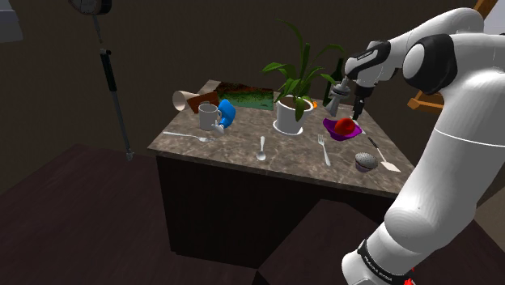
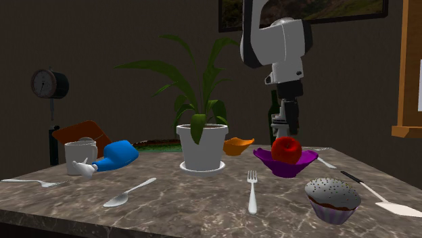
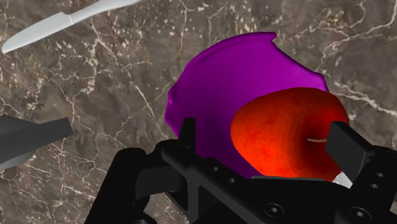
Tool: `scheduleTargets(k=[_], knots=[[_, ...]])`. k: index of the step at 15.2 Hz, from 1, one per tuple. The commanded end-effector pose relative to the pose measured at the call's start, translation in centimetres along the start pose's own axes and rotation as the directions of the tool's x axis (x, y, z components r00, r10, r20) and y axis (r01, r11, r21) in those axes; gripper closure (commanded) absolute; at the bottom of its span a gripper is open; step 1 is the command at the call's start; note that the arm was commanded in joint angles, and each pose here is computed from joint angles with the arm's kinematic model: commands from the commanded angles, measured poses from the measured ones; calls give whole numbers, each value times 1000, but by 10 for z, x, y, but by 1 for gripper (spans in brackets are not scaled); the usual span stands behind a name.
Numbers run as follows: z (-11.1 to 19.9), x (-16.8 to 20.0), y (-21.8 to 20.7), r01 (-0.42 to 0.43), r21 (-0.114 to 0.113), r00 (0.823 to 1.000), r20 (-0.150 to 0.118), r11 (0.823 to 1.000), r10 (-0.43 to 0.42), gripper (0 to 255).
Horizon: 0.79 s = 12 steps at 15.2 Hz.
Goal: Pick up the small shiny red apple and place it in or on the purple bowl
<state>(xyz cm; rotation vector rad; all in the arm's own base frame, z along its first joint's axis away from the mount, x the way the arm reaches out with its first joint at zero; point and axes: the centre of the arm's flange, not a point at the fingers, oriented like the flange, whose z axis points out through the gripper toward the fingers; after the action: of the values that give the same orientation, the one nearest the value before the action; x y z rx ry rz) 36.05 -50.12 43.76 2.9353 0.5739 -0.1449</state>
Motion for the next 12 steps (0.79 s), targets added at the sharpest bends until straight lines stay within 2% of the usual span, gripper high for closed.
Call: scheduleTargets(k=[1, 4, 12], knots=[[-13, 0, 0, 0, 0, 1000, 0, 1000, 0, 0], [-50, 0, 0, 0, 0, 1000, 0, 1000, 0, 0], [-50, 0, 0, 0, 0, 1000, 0, 1000, 0, 0]])
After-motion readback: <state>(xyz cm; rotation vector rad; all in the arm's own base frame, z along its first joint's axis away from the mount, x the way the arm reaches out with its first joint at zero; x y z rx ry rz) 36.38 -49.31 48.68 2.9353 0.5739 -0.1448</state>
